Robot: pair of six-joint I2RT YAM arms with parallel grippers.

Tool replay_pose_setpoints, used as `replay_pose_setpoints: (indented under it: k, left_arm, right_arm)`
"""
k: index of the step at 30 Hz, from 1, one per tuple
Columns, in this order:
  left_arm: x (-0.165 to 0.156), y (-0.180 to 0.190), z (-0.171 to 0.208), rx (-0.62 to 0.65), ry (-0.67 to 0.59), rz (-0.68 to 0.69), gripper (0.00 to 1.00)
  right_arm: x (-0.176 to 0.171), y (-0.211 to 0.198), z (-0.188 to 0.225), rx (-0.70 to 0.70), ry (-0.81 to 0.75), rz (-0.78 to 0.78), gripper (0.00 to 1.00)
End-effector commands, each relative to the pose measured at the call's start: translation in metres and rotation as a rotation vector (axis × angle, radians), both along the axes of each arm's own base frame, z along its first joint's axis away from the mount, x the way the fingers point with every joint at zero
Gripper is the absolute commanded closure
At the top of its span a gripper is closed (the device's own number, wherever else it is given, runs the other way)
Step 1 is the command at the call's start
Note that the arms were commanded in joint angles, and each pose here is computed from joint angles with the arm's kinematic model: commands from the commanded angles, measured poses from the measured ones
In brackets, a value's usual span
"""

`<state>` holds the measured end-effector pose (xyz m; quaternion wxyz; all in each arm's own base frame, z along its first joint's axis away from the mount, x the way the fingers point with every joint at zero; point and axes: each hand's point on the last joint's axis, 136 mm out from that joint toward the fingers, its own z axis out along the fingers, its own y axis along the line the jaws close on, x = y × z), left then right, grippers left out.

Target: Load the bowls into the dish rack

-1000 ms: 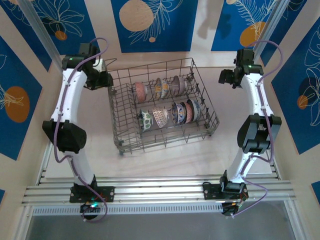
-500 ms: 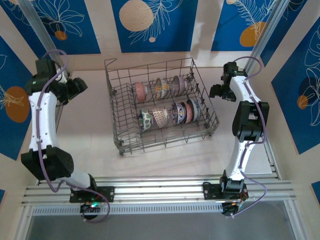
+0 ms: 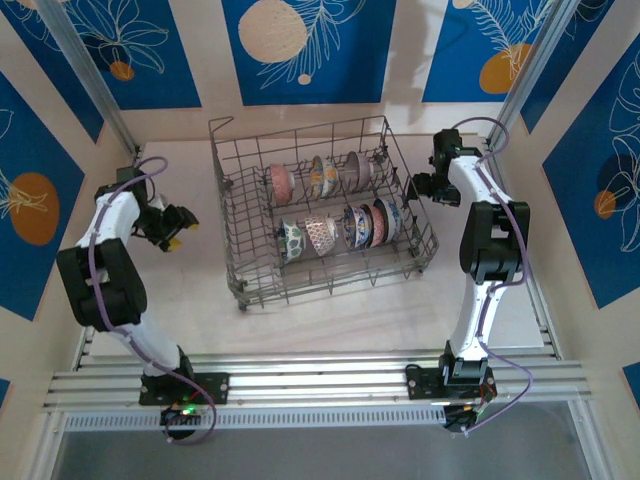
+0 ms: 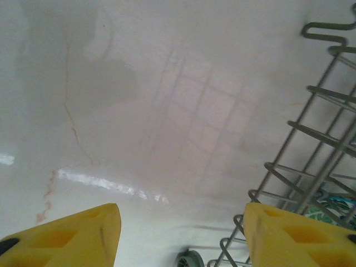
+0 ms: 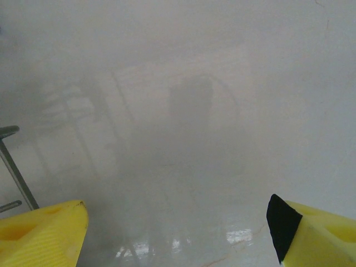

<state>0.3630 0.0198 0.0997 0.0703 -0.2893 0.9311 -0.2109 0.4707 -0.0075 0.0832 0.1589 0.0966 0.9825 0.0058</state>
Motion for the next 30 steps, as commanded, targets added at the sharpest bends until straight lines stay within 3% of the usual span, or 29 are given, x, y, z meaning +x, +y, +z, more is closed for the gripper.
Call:
replay_pose_setpoints:
  k: [1, 9, 25, 30]
  left_arm:
    - [0.009, -0.021, -0.003, -0.033, -0.021, -0.070, 0.40]
    - [0.037, -0.059, -0.017, -0.050, 0.017, -0.167, 0.40]
    - [0.098, -0.112, 0.004, -0.009, -0.052, -0.316, 0.40]
    - [0.099, -0.095, 0.010, 0.095, -0.061, -0.298, 0.40]
  right_arm:
    - [-0.028, 0.016, -0.014, 0.035, 0.092, 0.028, 0.14]
    - [-0.041, 0.020, -0.013, 0.053, 0.095, 0.001, 0.14]
    - [-0.070, 0.026, -0.003, 0.050, 0.080, -0.032, 0.14]
    - [-0.068, 0.002, 0.004, -0.016, 0.053, -0.086, 0.13]
